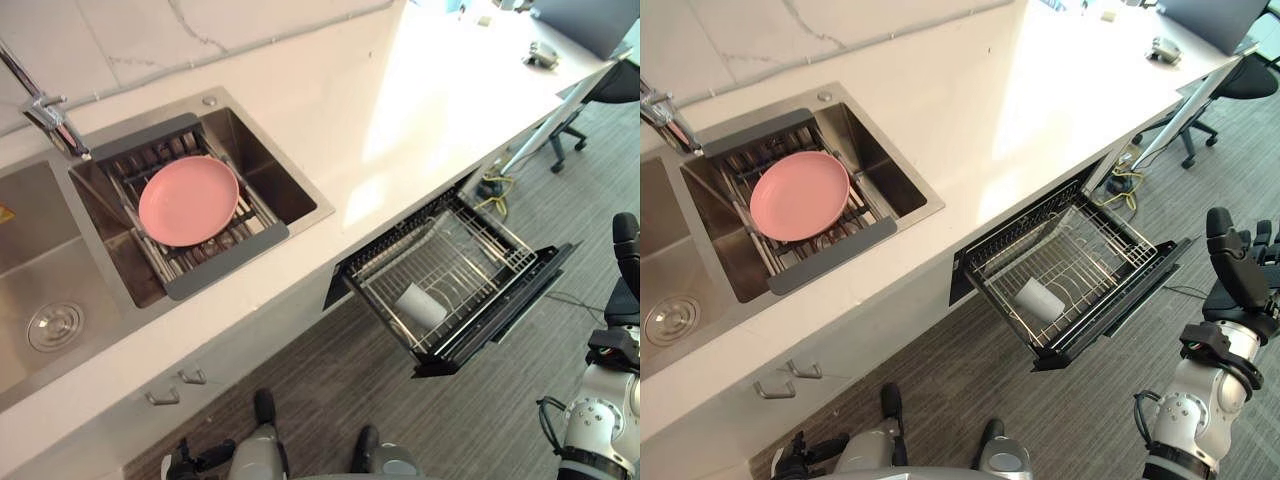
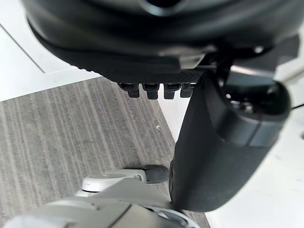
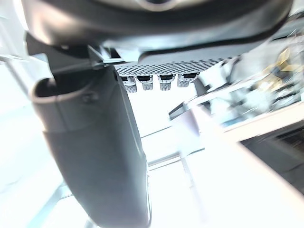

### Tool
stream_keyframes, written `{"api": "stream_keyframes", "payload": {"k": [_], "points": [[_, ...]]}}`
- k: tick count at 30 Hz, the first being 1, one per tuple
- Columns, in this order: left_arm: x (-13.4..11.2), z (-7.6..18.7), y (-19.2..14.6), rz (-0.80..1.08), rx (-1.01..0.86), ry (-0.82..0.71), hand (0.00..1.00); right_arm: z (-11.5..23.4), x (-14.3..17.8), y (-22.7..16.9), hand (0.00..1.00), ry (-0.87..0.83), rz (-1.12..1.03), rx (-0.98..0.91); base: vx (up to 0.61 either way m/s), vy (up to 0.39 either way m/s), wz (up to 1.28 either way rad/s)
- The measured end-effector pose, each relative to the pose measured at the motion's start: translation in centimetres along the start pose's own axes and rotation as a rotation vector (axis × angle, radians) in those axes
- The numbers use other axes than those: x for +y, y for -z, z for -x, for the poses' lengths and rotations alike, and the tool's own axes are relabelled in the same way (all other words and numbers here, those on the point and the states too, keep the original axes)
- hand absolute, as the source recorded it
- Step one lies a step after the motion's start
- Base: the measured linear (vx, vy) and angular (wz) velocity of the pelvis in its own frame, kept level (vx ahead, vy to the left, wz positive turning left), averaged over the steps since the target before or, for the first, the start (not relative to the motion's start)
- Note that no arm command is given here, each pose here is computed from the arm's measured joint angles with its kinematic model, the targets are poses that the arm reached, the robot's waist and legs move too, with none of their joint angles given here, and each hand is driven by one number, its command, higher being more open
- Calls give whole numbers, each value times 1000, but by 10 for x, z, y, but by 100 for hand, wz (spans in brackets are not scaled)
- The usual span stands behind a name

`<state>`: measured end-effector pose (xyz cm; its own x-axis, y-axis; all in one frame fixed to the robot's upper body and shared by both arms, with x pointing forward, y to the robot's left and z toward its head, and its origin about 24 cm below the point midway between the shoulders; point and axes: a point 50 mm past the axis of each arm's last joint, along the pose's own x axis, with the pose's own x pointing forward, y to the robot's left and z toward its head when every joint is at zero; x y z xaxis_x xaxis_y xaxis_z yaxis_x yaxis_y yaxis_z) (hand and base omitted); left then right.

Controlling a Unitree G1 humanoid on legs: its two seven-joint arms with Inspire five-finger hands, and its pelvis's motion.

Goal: Walk over to the sink, pick up the cup, carry it to the dishwasher, place the cup inside the dishwasher, then close the dishwasher door

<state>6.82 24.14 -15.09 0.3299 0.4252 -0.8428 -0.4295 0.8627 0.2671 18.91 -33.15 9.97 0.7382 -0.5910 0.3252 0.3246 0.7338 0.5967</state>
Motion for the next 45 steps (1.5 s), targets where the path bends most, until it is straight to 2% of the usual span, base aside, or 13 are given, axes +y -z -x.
{"api": "stream_keyframes", "payload": {"k": [4,8,14,18,26,32,39,45], "points": [[3,1,8,76,38,-7,100,24,26,21,100,-222,-71,156,6,-3,-2],[2,2,10,80,46,-6,100,47,73,64,100,-484,-192,381,-1,-8,9],[0,2,12,-14,64,-6,100,66,111,95,100,-626,-241,522,-8,-6,24],[2,3,15,-194,76,-14,100,72,119,101,100,-649,-212,561,-10,-9,10],[2,4,24,-361,98,31,100,59,119,94,100,-631,-118,537,-74,4,53],[9,6,37,-408,152,75,100,39,118,73,100,-624,-31,439,21,89,96],[-5,14,59,-433,209,148,100,39,116,61,100,-624,-52,391,-12,127,6],[-2,13,57,-421,208,141,100,39,114,58,100,-602,-51,376,-50,104,6]]}}
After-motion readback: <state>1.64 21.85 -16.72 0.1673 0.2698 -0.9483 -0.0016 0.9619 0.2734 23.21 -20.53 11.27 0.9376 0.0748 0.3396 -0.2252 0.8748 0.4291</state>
